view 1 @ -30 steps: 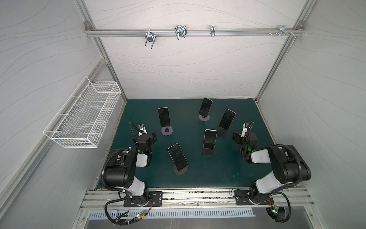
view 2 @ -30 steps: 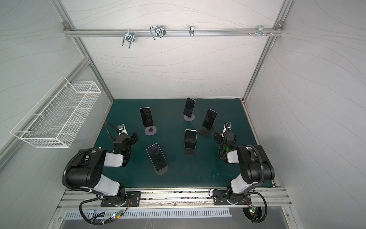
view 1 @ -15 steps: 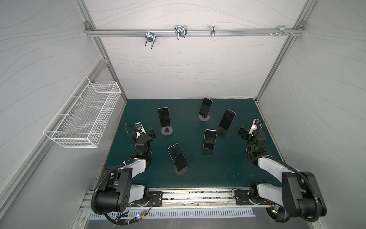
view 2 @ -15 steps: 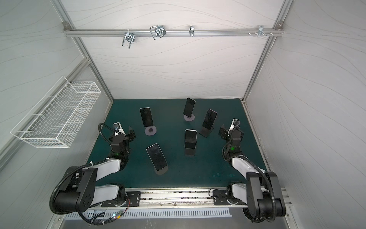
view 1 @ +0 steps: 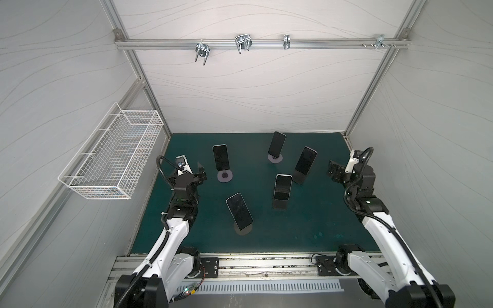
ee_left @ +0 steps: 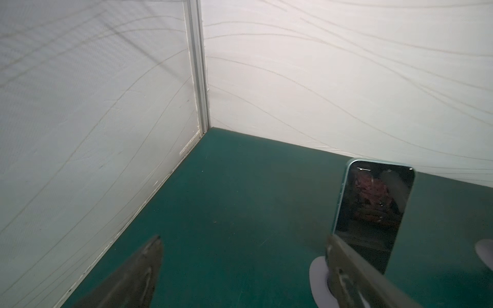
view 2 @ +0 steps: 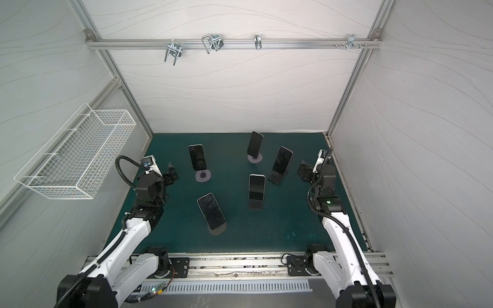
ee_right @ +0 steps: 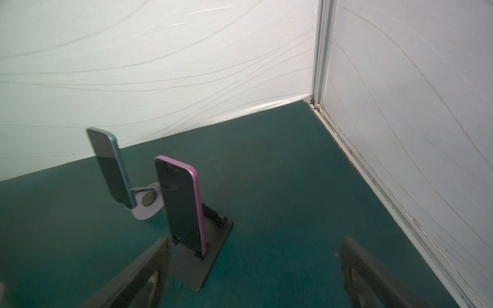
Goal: Remove the phone from the phone stand
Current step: 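Raise both grippers and move them forward over the standing phones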
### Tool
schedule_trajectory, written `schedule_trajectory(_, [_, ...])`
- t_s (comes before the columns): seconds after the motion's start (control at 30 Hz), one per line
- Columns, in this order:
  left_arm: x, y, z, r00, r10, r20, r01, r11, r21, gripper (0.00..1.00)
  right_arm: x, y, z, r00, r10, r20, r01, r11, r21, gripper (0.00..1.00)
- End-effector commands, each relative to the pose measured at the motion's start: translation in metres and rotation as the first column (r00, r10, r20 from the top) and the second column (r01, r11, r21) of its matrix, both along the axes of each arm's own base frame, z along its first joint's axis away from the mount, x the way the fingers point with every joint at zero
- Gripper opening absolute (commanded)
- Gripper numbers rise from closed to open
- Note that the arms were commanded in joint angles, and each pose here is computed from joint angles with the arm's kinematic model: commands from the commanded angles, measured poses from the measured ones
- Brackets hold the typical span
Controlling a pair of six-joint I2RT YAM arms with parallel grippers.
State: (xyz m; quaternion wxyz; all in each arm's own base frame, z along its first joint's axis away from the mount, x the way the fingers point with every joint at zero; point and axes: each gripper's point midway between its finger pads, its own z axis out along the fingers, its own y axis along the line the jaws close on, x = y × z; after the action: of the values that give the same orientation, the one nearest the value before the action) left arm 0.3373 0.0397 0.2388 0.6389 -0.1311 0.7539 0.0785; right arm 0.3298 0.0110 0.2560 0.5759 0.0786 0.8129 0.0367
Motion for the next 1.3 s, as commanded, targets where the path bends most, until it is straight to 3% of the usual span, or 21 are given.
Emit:
schedule_trajectory(0.0, [-0.002, -0.019, 0.035, 0.992, -0.125, 0.029, 0.124, 0.992, 0.01, 0.96, -0.015, 0.015, 0.001, 0.992, 0.093, -0.088, -0.091, 0.995, 0.032, 0.99])
schedule_trajectory(0.2, [-0.007, -0.061, 0.074, 0.931, -0.356, 0.073, 0.354, 0.934, 0.038, 0.95, -0.027, 0.029, 0.036, 0.984, 0.164, -0.063, -0.158, 0.983, 0.092, 0.99])
schedule_trajectory(0.47, [-0.027, -0.13, 0.106, 0.756, -0.65, 0.079, 0.641, 0.759, 0.111, 0.94, -0.046, 0.059, 0.053, 0.958, 0.271, -0.093, -0.26, 0.959, 0.112, 0.98])
schedule_trajectory(0.6, [-0.045, -0.161, 0.111, 0.637, -0.767, 0.079, 0.758, 0.641, 0.12, 0.94, -0.057, 0.076, 0.059, 0.939, 0.325, -0.109, -0.317, 0.944, 0.089, 0.98])
schedule_trajectory(0.93, [-0.106, -0.232, 0.112, 0.258, -0.965, 0.042, 0.955, 0.262, 0.139, 0.94, -0.089, 0.117, 0.057, 0.879, 0.441, -0.184, -0.44, 0.897, 0.044, 0.94])
schedule_trajectory(1.27, [-0.145, -0.272, 0.094, 0.024, -0.998, -0.063, 0.976, 0.009, 0.216, 0.95, -0.108, 0.146, 0.041, 0.834, 0.479, -0.275, -0.483, 0.874, 0.055, 0.91])
